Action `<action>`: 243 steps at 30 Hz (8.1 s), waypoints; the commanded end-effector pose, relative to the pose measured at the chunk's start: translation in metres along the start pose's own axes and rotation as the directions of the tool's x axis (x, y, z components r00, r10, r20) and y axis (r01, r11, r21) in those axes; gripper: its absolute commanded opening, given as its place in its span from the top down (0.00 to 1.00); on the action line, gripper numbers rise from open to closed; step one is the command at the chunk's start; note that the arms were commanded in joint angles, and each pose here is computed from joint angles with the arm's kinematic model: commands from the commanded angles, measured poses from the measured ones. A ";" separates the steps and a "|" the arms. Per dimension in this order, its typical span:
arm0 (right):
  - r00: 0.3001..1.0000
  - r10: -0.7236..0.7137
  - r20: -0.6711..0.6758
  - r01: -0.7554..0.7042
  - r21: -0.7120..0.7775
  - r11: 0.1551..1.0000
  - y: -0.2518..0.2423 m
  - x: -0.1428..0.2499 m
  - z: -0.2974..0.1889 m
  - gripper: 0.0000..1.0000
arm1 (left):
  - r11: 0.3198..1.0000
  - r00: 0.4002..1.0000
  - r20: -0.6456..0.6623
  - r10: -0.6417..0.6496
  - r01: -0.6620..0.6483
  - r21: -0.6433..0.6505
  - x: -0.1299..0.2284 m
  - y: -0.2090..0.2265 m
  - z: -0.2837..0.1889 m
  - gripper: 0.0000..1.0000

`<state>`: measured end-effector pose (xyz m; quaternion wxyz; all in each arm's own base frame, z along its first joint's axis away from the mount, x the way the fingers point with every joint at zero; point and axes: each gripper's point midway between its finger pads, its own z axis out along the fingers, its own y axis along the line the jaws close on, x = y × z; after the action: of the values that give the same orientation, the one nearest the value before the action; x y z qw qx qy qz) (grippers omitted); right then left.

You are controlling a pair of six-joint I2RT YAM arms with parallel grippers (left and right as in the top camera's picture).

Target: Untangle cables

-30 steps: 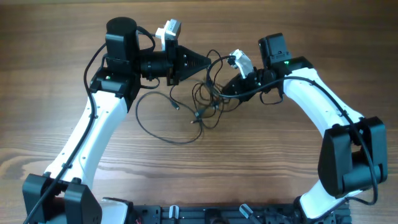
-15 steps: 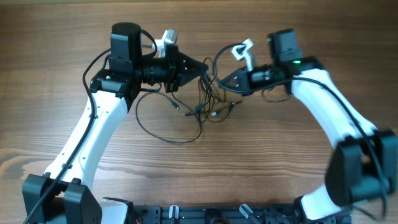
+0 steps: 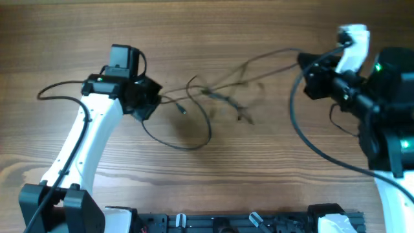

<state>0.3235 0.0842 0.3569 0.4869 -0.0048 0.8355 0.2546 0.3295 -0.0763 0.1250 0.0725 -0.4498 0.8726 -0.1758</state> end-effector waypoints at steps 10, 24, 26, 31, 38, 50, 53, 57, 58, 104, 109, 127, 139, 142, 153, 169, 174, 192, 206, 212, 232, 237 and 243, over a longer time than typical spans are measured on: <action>0.956 0.178 0.232 -0.252 0.349 0.903 -0.093 -0.037 -0.027 0.96 | 0.963 0.961 0.258 -0.102 0.160 -0.218 -0.071 0.073 -0.022 0.96; 0.927 -0.018 -0.374 -0.136 -0.381 0.915 0.016 0.070 0.032 0.23 | 0.570 0.842 -0.051 0.537 -0.317 0.758 0.019 -0.111 -0.082 0.96; 0.883 -0.076 -0.463 -0.140 -0.415 0.899 0.026 0.099 0.038 0.19 | 0.733 0.935 -0.067 0.347 -0.226 0.641 -0.008 -0.103 -0.062 0.96; 0.781 -0.162 -0.603 -0.155 -0.439 0.885 0.053 0.157 0.065 0.00 | 0.864 0.979 -0.056 0.195 -0.144 0.483 -0.026 -0.077 -0.039 0.96; 0.689 -0.100 -0.718 -0.114 -0.244 0.963 0.063 0.216 0.123 0.00 | 0.964 0.994 0.013 0.110 -0.110 0.241 -0.042 -0.028 -0.019 0.22; 0.530 -0.168 -0.831 -0.062 -0.236 0.970 0.081 0.321 0.170 0.11 | 0.978 0.981 0.122 0.151 -0.130 -0.163 -0.059 0.052 -0.016 0.00; 0.529 -0.314 -0.788 0.013 -0.363 0.932 0.089 0.329 0.172 0.06 | 0.975 0.983 0.108 0.147 -0.126 -0.182 -0.056 0.057 -0.016 0.00; 0.510 -0.434 -0.743 0.129 -0.433 0.892 0.089 0.336 0.173 0.06 | 0.968 0.981 0.123 0.148 -0.119 -0.220 -0.058 0.065 -0.018 0.00; 0.507 -0.441 -0.741 0.171 -0.415 0.894 0.085 0.337 0.175 0.05 | 0.962 0.979 0.142 0.145 -0.106 -0.250 -0.061 0.070 -0.020 0.00; 0.936 -0.063 -0.348 0.101 0.094 0.990 0.124 0.117 0.111 0.96 | 0.807 0.821 -0.163 0.547 -0.465 0.364 0.022 -0.012 -0.027 0.05; 0.894 -0.245 -0.376 0.138 -0.288 0.948 0.180 0.121 0.096 0.96 | 0.820 0.826 -0.166 0.539 -0.469 0.329 0.020 -0.006 -0.024 0.04; 0.880 -0.354 -0.317 0.135 -0.547 0.826 0.169 0.084 0.038 0.96 | 0.864 0.865 -0.138 0.483 -0.446 0.234 0.006 0.002 -0.019 0.04; 0.991 -0.127 -0.042 0.048 -0.775 0.630 0.224 -0.060 -0.035 0.81 | 0.889 0.884 -0.160 0.439 -0.401 0.221 0.007 0.005 -0.019 0.04; 0.997 -0.071 0.012 0.060 -0.687 0.724 0.203 -0.084 -0.040 0.87 | 0.888 0.884 -0.156 0.441 -0.403 0.223 0.007 0.004 -0.019 0.03; 0.930 0.208 -0.304 -0.093 0.351 0.932 -0.004 0.033 0.052 0.94 | 0.884 0.884 -0.147 0.444 -0.407 0.228 0.005 0.002 -0.019 0.00; 0.839 0.045 -0.542 -0.007 0.071 0.997 0.025 0.073 0.069 0.00 | 0.884 0.884 -0.144 0.446 -0.408 0.230 0.005 0.002 -0.019 0.00; 0.697 0.146 -0.702 -0.106 0.101 0.989 0.027 0.124 0.074 0.00 | 0.885 0.884 -0.148 0.444 -0.406 0.228 0.005 0.002 -0.019 0.00; 0.442 0.385 -0.811 -0.292 0.276 0.916 0.062 0.322 0.136 0.00 | 0.994 0.995 -0.006 0.098 -0.098 -0.037 -0.040 0.039 -0.015 0.00; 0.403 0.702 -0.587 -0.370 0.597 0.712 0.060 0.370 0.166 0.00 | 0.995 0.996 -0.001 0.090 -0.090 -0.038 -0.043 0.041 -0.015 0.00; 0.496 0.686 -0.532 -0.408 0.555 0.725 0.055 0.358 0.190 0.23 | 0.995 0.996 -0.001 0.090 -0.090 -0.039 -0.043 0.041 -0.015 0.00; 0.775 0.235 -0.587 -0.242 0.068 0.968 0.110 0.231 0.194 0.96 | 0.995 0.996 -0.001 0.090 -0.090 -0.038 -0.043 0.041 -0.015 0.00; 0.975 -0.069 -0.212 0.014 -0.249 0.969 0.172 0.057 0.124 0.96 | 0.995 0.996 -0.001 0.090 -0.090 -0.038 -0.043 0.041 -0.015 0.00; 0.957 -0.204 0.204 0.244 -0.191 0.951 0.183 -0.056 0.027 0.96 | 0.995 0.996 0.009 0.094 -0.094 -0.027 -0.045 0.038 -0.015 0.00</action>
<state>0.3345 0.2779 0.4242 0.4843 -0.1059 0.7872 0.3667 0.3208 -0.0191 0.1225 0.0715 -0.4058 0.8966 -0.1621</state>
